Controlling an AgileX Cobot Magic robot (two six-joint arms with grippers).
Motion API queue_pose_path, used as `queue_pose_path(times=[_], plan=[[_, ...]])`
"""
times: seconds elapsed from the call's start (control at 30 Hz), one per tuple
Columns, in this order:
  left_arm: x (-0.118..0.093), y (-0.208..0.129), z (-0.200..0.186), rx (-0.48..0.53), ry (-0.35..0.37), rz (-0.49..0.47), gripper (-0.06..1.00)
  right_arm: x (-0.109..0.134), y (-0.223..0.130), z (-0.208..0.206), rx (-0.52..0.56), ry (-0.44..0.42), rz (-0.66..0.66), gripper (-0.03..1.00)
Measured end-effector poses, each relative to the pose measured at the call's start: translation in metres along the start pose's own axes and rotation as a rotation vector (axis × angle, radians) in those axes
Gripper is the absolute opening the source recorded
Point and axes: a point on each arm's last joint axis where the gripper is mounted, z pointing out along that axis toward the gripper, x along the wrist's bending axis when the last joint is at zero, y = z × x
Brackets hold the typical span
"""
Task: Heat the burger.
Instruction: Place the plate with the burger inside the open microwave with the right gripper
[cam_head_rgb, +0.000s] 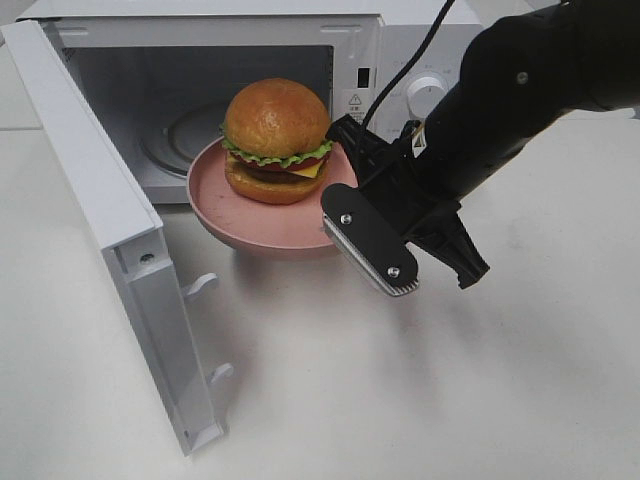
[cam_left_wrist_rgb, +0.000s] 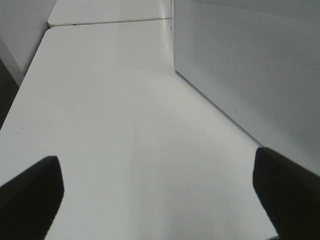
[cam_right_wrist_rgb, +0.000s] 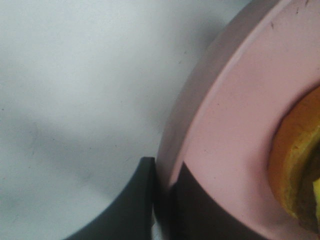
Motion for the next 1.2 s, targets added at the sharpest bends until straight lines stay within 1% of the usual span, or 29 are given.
queue_pose_path(times=[0.2, 0.3, 0.43, 0.73, 1.03, 1.2], plan=[[0.000, 0.000, 0.000, 0.000, 0.000, 0.000, 0.97, -0.013, -0.002, 0.011, 0.000, 0.001, 0.000, 0.08], [0.000, 0.000, 0.000, 0.000, 0.000, 0.000, 0.97, -0.015, -0.002, 0.013, 0.000, 0.002, 0.000, 0.08], [0.000, 0.000, 0.000, 0.000, 0.000, 0.000, 0.97, -0.025, -0.003, 0.021, 0.000, 0.020, -0.015, 0.08], [0.000, 0.000, 0.000, 0.000, 0.000, 0.000, 0.97, -0.041, -0.005, 0.032, 0.005, 0.027, -0.029, 0.08], [0.000, 0.000, 0.000, 0.000, 0.000, 0.000, 0.97, -0.065, -0.009, 0.046, 0.005, 0.046, -0.028, 0.08], [0.000, 0.000, 0.000, 0.000, 0.000, 0.000, 0.97, -0.076, -0.011, 0.054, 0.010, 0.040, -0.013, 0.08]])
